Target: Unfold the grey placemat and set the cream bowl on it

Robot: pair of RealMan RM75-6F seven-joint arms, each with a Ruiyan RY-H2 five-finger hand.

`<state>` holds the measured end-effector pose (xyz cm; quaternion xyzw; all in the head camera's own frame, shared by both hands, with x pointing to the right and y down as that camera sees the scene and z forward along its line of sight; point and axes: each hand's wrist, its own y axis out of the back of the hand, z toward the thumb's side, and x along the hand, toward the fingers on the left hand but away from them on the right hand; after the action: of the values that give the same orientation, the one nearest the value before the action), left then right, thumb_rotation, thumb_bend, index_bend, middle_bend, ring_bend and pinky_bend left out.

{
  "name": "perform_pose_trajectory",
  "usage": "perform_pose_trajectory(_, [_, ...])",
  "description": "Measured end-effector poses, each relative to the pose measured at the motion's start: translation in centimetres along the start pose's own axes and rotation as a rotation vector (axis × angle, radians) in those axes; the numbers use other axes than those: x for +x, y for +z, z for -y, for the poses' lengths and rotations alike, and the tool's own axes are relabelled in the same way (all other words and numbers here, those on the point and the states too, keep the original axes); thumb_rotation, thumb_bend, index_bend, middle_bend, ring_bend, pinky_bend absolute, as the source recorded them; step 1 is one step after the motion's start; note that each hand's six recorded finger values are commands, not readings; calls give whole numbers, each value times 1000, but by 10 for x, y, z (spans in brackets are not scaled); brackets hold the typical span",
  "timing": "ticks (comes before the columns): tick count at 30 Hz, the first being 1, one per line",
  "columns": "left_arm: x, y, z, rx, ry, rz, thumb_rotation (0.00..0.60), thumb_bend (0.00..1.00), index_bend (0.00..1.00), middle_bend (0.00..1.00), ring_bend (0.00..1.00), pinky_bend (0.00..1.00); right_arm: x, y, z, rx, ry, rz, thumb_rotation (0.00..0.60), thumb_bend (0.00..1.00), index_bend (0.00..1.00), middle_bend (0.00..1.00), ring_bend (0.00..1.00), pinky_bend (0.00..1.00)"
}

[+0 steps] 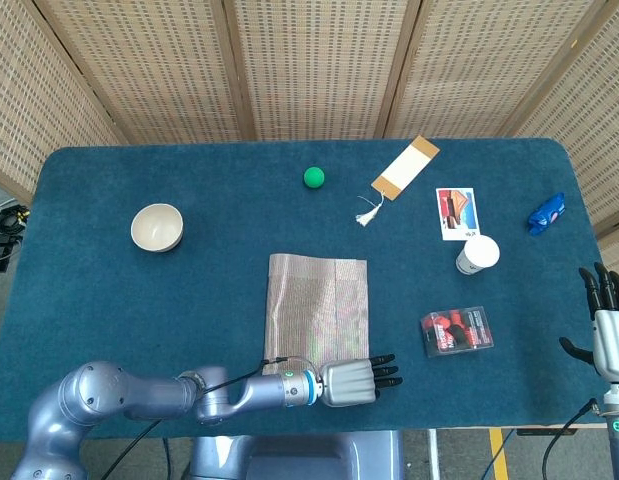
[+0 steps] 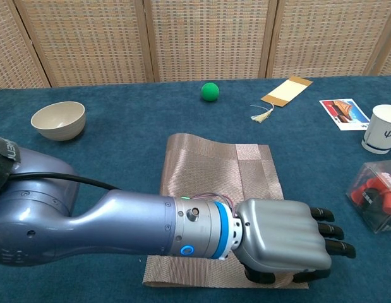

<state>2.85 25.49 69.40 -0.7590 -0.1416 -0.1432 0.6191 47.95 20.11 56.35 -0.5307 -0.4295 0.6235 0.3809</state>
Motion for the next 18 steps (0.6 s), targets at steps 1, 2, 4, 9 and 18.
perform_pose_trajectory(1, [0, 0, 0, -1, 0, -1, 600, 404, 459, 0, 0, 0, 0, 0, 0, 0, 0, 0, 600, 0, 0, 0, 0, 0])
perform_pose_trajectory(2, [0, 0, 0, -1, -1, -1, 600, 405, 462, 0, 0, 0, 0, 0, 0, 0, 0, 0, 600, 0, 0, 0, 0, 0])
perform_pose_trajectory(4, [0, 0, 1, -3, 0, -2, 600, 406, 466, 0, 0, 0, 0, 0, 0, -1, 0, 0, 600, 0, 0, 0, 0, 0])
perform_pose_trajectory(9, [0, 0, 1, -7, 0, -4, 600, 434, 482, 0, 0, 0, 0, 0, 0, -1, -1, 0, 600, 0, 0, 0, 0, 0])
perform_pose_trajectory(18, [1, 2, 4, -14, -5, -3, 600, 434, 547, 0, 0, 0, 0, 1, -1, -4, -3, -2, 600, 0, 0, 0, 0, 0])
